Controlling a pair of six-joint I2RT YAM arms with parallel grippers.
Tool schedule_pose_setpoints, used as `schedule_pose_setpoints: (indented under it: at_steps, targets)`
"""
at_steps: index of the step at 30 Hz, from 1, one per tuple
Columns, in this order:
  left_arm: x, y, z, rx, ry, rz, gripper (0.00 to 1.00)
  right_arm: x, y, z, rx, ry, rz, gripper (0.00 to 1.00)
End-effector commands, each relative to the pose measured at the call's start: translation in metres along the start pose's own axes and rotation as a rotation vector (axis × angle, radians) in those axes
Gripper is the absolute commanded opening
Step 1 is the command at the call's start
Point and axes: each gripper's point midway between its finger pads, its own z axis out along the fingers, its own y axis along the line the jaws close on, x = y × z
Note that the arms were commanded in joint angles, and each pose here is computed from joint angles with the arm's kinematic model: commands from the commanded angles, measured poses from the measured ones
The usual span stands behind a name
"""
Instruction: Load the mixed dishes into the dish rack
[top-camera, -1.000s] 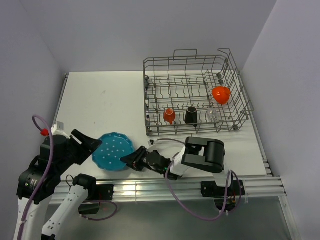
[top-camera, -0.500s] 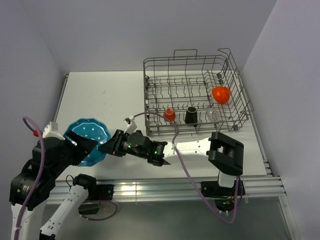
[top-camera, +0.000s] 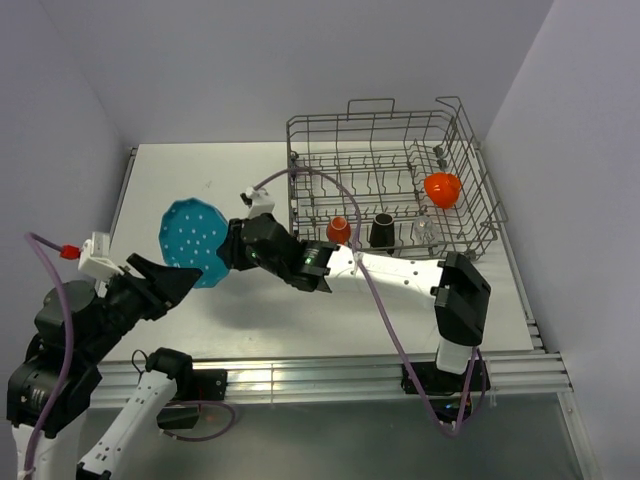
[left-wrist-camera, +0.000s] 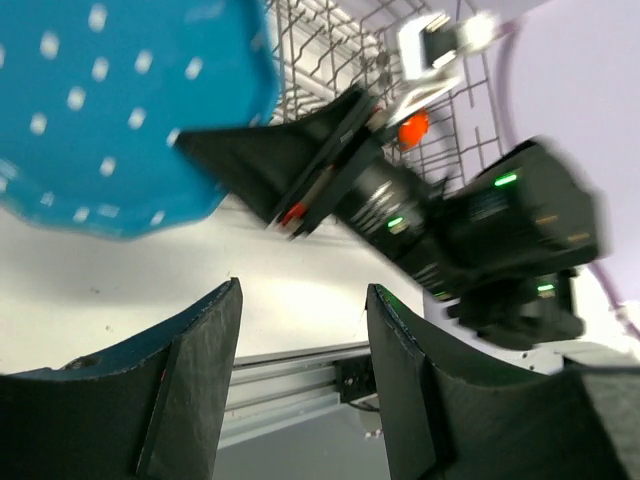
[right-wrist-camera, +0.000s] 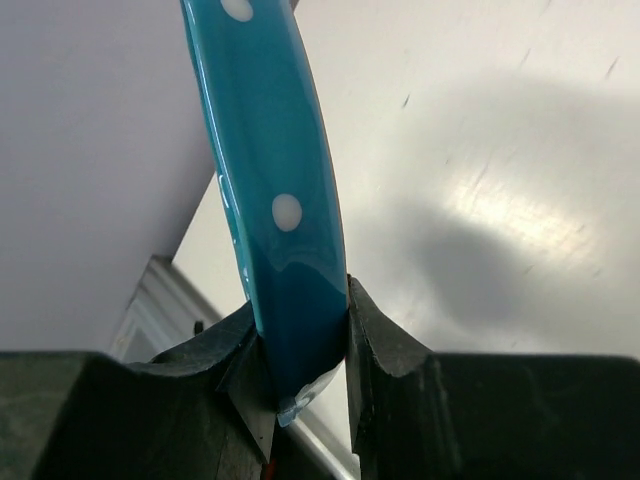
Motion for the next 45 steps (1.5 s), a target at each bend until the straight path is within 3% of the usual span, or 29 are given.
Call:
schedule_pose_setpoints:
  at_steps: [1, 9, 13, 23, 35, 45]
  targets:
    - [0.008, -0.002, 0.009, 0.054, 0.028, 0.027, 0.58, -0.130, 0.062, -0.043, -0.139, -0.332, -0.021, 0.00]
    - [0.026, 0.010, 0.026, 0.068, 0.071, 0.005, 0.55, -0.221, 0.025, -0.080, 0.024, -0.543, -0.084, 0.00]
    - [0.025, -0.003, 0.022, 0.161, 0.050, 0.010, 0.54, -0.266, -0.013, -0.098, 0.113, -0.644, -0.083, 0.00]
    - [0.034, 0.007, 0.055, 0.132, 0.114, 0.038, 0.56, -0.360, -0.085, -0.180, 0.417, -0.906, -0.194, 0.00]
    - [0.054, 0.032, 0.109, 0.099, 0.200, 0.039, 0.56, -0.398, -0.188, -0.233, 0.782, -1.009, -0.289, 0.00]
    - [0.066, 0.046, 0.124, 0.073, 0.241, 0.046, 0.57, -0.409, -0.231, -0.219, 1.026, -0.955, -0.417, 0.00]
